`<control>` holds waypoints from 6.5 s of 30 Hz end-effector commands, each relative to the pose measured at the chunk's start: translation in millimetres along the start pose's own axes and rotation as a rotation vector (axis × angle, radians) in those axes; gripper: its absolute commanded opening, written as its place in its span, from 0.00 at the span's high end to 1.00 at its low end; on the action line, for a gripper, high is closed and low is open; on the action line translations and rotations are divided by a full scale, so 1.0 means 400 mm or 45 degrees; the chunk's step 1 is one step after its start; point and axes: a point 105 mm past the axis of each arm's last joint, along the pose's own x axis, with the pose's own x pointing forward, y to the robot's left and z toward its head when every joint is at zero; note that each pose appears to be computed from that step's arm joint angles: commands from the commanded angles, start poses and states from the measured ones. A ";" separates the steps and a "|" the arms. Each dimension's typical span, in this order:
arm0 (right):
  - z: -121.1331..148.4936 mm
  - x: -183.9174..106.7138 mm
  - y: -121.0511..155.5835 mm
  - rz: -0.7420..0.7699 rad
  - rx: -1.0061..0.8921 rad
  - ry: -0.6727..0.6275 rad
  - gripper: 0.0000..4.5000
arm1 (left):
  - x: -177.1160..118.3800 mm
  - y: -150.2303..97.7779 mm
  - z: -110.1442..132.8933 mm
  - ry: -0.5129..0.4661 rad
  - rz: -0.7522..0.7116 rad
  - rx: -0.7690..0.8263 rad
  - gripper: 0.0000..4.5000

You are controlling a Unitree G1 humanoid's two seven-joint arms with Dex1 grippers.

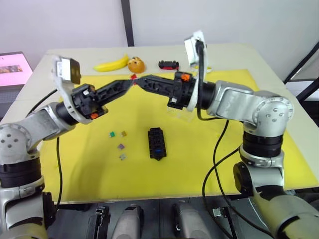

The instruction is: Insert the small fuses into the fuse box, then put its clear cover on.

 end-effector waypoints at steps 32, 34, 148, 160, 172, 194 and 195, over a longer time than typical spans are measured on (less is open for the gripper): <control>-0.205 -0.084 -0.041 0.098 -0.907 0.981 1.00 | -0.171 0.056 -0.173 1.091 0.017 0.857 0.02; -0.212 -0.082 -0.045 0.111 -0.923 0.999 1.00 | -0.176 0.057 -0.182 1.116 -0.003 0.876 0.02; -0.347 -0.085 -0.184 0.117 -1.034 1.385 1.00 | -0.146 0.075 -0.246 1.065 0.020 0.934 0.02; -0.317 -0.073 -0.175 0.095 -1.033 1.340 0.76 | -0.145 0.076 -0.244 1.065 0.022 0.936 0.00; -0.294 -0.065 -0.172 0.067 -1.001 1.293 0.67 | -0.147 0.077 -0.242 1.072 0.025 0.932 0.00; -0.199 -0.066 -0.111 0.099 -0.973 1.120 0.67 | -0.144 0.082 -0.233 1.082 0.016 0.941 0.00; -0.197 -0.066 -0.110 0.101 -0.974 1.109 0.67 | -0.144 0.082 -0.232 1.083 0.015 0.942 0.00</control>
